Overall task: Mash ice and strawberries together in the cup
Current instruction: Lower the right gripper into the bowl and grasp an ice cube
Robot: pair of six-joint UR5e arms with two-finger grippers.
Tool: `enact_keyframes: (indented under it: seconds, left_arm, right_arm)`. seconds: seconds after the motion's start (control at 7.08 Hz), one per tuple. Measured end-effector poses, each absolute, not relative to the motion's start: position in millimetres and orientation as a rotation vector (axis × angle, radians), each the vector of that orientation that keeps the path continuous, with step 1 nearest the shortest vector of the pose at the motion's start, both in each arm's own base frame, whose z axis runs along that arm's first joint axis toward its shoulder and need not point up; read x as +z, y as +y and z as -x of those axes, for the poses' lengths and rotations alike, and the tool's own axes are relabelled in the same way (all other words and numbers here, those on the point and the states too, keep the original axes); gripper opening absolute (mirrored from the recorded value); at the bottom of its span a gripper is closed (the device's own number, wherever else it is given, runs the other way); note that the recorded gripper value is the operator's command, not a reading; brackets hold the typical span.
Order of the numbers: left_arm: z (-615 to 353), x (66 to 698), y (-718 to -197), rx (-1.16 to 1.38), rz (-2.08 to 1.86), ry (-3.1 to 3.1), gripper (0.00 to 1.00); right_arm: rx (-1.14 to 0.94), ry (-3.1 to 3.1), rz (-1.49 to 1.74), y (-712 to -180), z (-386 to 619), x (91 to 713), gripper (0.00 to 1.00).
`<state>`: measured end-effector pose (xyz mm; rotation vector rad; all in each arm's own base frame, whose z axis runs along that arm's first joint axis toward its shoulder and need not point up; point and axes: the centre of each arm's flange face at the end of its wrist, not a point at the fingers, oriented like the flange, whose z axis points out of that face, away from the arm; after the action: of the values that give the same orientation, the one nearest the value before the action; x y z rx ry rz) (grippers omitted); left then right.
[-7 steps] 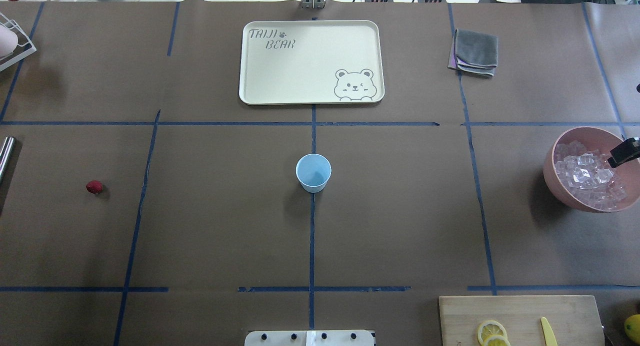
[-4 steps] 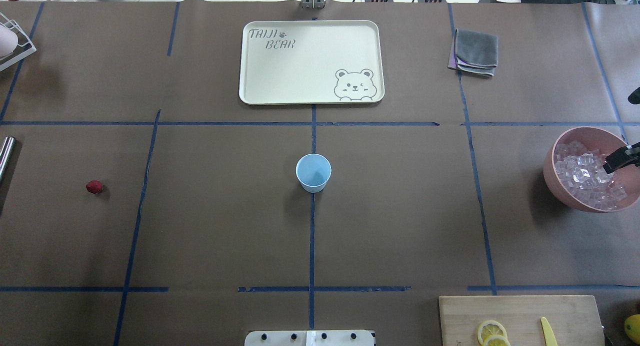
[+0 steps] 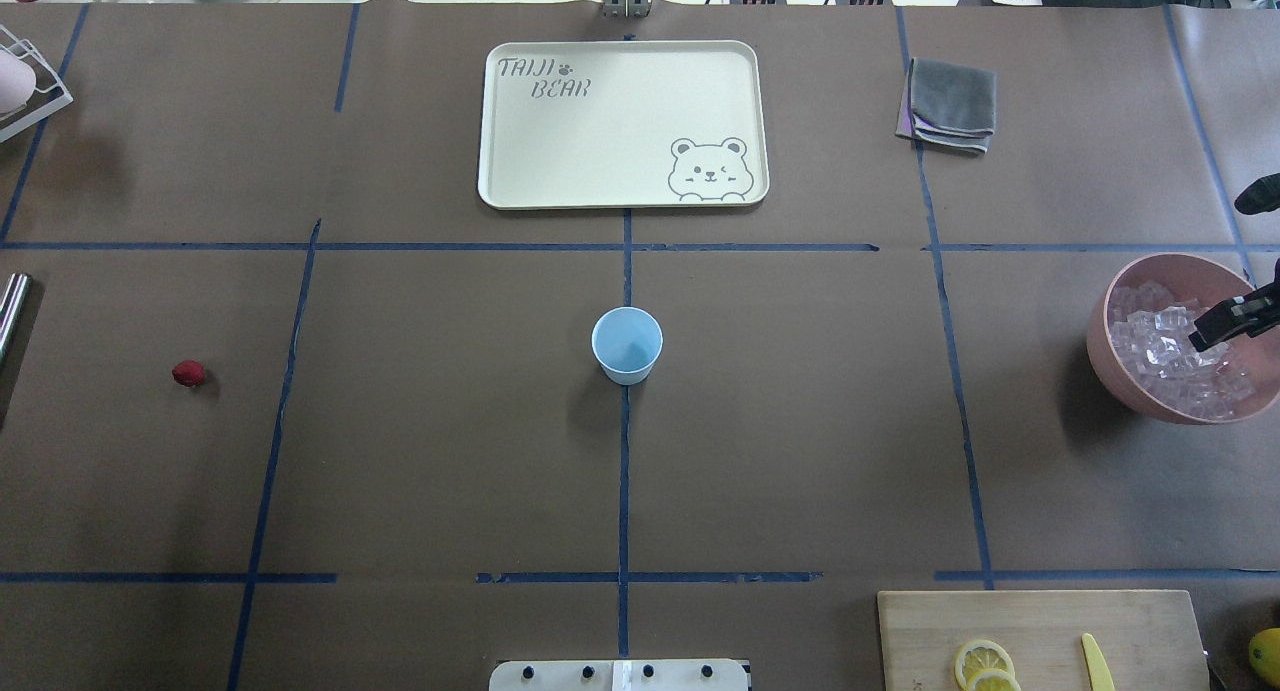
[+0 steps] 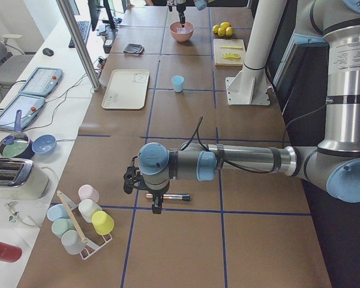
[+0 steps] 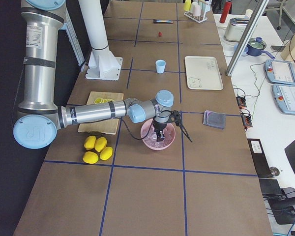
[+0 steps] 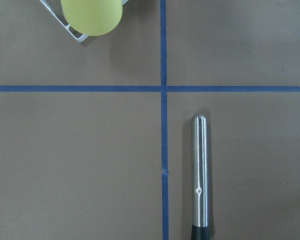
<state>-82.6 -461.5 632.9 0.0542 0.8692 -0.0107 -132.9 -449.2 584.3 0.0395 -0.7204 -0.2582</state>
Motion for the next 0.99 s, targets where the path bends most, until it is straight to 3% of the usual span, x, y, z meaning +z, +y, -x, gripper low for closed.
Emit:
enact_keyframes:
  seconds: [0.85,0.99]
  left_arm:
    - [82.7,630.3,-462.2,-0.018,-0.055,0.871,1.0]
    - [82.9,628.3,-462.1,-0.019,-0.058,0.871,1.0]
  right_arm:
    - [-0.279,-0.715,-0.018,-443.8,144.2,590.4,0.62]
    - [-0.279,-0.712,-0.015,-443.5,144.1,591.9,0.54]
